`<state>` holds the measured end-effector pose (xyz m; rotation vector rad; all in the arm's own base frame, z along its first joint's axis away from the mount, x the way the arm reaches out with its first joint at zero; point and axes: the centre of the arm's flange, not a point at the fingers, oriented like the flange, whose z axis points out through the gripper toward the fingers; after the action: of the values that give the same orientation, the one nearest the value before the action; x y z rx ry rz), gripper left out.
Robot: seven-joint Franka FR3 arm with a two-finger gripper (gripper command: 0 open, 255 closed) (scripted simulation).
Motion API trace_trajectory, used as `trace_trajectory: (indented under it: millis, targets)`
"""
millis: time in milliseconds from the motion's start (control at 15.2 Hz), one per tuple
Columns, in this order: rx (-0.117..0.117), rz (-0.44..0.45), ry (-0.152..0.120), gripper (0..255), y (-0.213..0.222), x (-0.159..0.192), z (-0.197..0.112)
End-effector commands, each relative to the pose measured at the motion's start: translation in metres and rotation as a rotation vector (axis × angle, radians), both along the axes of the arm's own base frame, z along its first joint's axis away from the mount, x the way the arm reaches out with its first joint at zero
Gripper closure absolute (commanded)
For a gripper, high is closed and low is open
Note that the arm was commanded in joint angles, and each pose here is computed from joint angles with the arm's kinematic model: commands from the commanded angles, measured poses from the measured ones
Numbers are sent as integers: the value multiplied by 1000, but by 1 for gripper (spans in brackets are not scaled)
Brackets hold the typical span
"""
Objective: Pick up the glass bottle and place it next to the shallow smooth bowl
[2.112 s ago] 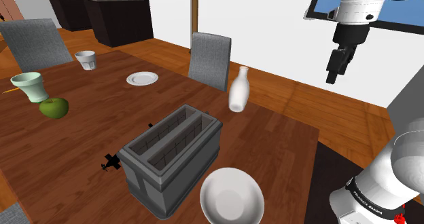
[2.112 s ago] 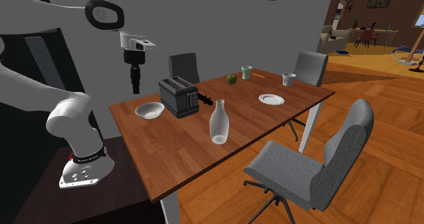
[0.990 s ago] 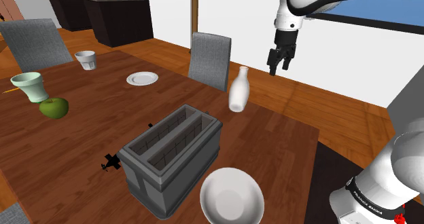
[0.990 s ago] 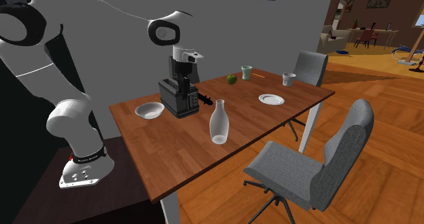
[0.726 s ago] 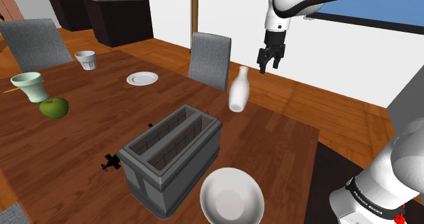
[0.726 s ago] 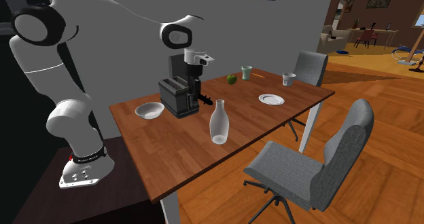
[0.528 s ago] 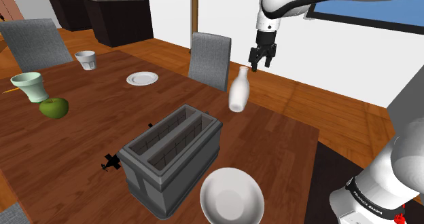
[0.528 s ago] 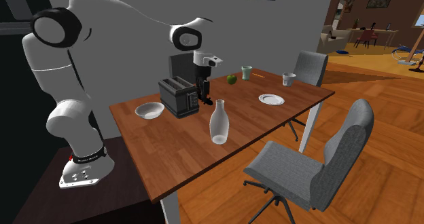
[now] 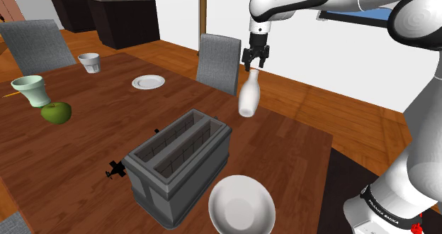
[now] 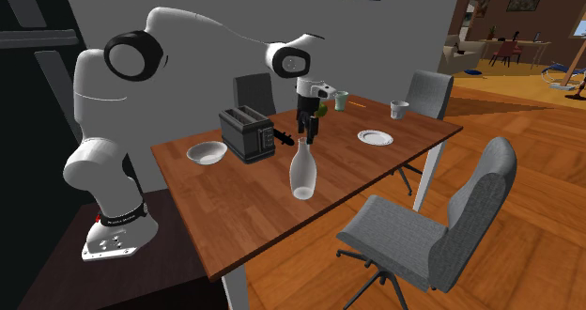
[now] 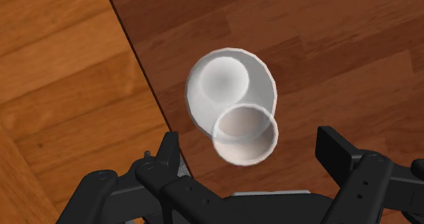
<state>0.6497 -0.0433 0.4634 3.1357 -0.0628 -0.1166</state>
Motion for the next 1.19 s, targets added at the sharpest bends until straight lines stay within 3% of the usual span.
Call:
trace_trajectory:
  millis: [0,462,990,1056,1122]
  targets:
    - [2,-3,-3,0,-2,15,-2]
    - [2,-3,-3,0,-2,12,-42]
    - [2,-3,-3,0,-2,12,-42]
    - [2,-3,-3,255,-2,12,-42]
    - [2,-3,-3,255,-2,12,-42]
